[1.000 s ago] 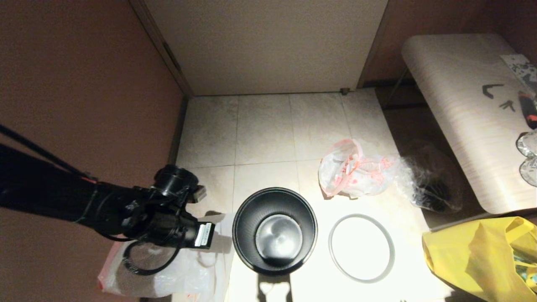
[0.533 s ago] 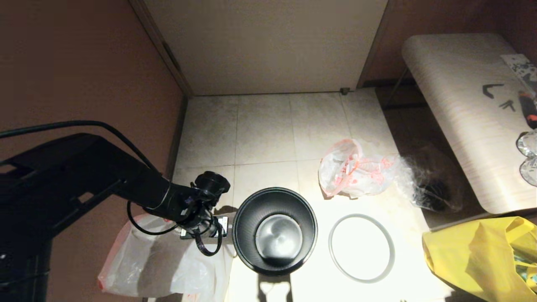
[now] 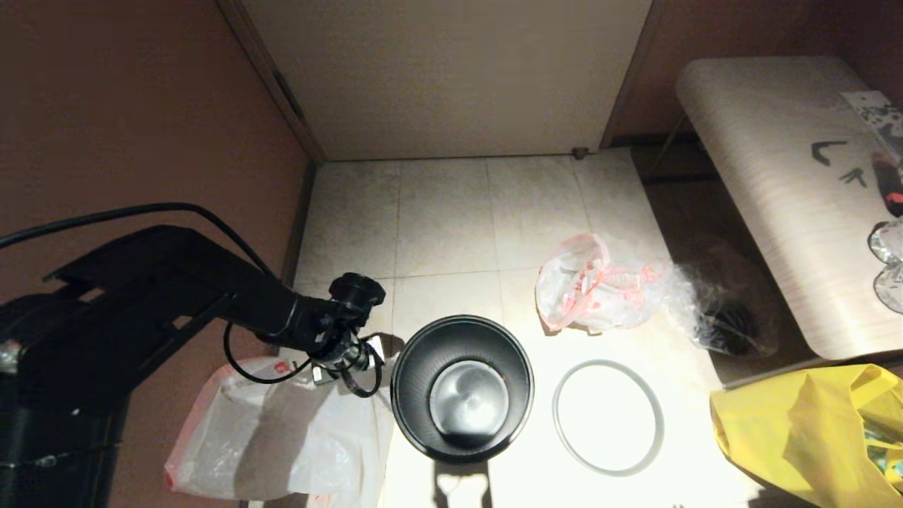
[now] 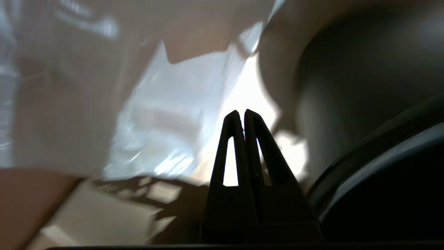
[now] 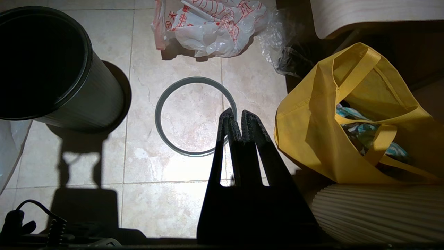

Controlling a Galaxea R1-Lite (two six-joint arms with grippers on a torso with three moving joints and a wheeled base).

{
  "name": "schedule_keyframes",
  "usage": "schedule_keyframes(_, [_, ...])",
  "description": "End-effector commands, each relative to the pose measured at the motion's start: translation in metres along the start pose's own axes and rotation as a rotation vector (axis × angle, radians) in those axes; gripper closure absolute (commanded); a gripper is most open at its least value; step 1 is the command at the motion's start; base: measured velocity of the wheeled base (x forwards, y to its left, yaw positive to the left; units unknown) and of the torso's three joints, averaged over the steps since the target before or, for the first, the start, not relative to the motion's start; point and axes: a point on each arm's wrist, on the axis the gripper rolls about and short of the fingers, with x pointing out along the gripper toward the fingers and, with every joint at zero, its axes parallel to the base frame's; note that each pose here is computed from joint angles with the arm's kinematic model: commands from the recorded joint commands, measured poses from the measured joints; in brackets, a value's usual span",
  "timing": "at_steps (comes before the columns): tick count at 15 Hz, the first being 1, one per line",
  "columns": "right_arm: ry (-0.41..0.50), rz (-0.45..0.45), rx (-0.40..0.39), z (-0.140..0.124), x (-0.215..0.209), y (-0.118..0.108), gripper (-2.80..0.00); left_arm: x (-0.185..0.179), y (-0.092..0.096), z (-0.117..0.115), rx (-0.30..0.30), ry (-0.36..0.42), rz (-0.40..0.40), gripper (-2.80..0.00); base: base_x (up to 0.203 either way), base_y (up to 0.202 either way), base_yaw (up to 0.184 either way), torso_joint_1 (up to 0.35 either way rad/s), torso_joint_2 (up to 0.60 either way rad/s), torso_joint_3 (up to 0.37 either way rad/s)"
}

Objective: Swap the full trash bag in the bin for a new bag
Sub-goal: Pick up a new trash bag

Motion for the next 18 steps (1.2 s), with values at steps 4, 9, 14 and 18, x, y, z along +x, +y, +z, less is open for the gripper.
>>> schedule_keyframes(4, [0.001, 0.001, -0.001, 0.0, 0.0, 0.0, 0.0, 0.037, -0.021, 0.021, -0.066, -0.106, 0.112, 0.0, 0.0, 0.0, 0.0, 0.0, 0.0, 0.0])
schedule_keyframes(9, [0.001, 0.001, -0.001, 0.0, 0.0, 0.0, 0.0, 0.072, -0.036, 0.029, -0.149, -0.1, 0.249, 0.0, 0.0, 0.0, 0.0, 0.0, 0.0, 0.0])
schedule_keyframes(14, [0.002, 0.001, -0.001, 0.0, 0.0, 0.0, 0.0, 0.068, -0.035, 0.029, -0.207, -0.083, 0.308, -2.8, 0.0, 0.0, 0.0, 0.0, 0.0, 0.0])
schedule_keyframes(18, [0.002, 0.001, -0.001, 0.0, 0.0, 0.0, 0.0, 0.076, -0.038, 0.028, -0.26, -0.112, 0.349, -2.8, 0.0, 0.0, 0.0, 0.0, 0.0, 0.0])
